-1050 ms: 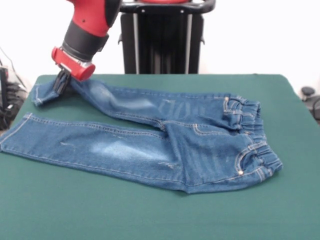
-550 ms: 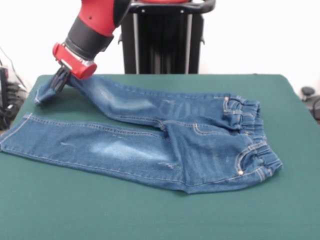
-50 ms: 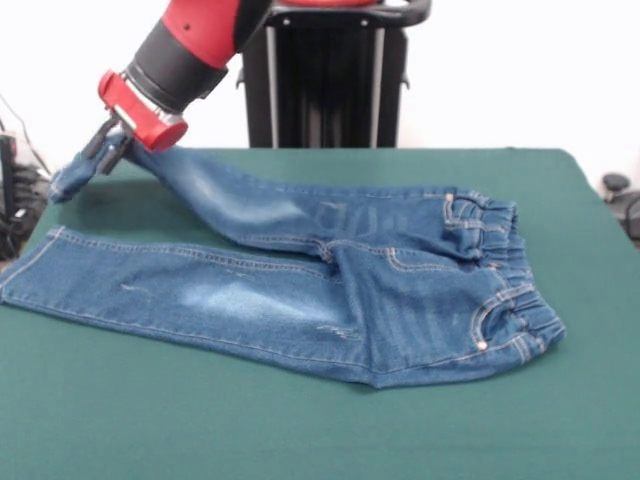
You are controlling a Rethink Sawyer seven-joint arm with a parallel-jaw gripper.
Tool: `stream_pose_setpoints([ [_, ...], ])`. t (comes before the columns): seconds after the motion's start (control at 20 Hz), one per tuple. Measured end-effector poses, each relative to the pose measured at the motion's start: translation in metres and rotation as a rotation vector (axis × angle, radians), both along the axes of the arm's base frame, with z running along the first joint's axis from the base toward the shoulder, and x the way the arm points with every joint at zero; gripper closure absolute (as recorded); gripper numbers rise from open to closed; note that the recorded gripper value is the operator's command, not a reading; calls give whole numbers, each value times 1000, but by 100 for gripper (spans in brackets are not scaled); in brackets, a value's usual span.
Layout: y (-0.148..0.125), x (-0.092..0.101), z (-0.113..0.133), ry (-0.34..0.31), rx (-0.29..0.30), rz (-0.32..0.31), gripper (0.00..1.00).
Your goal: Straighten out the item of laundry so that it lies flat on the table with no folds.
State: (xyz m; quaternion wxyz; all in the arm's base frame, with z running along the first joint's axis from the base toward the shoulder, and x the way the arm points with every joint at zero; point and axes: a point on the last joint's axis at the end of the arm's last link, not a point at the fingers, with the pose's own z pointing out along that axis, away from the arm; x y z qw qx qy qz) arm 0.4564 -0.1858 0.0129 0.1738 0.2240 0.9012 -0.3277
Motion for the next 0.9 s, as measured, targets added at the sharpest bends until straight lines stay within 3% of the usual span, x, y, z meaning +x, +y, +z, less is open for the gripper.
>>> stream_pose_setpoints([
  [0.25, -12, 1, 5, -20, 19, -26, 0],
  [0.65, -50, 15, 39, -120, 95, -141, 0],
  [0.9, -55, 22, 55, -141, 113, -170, 0],
])
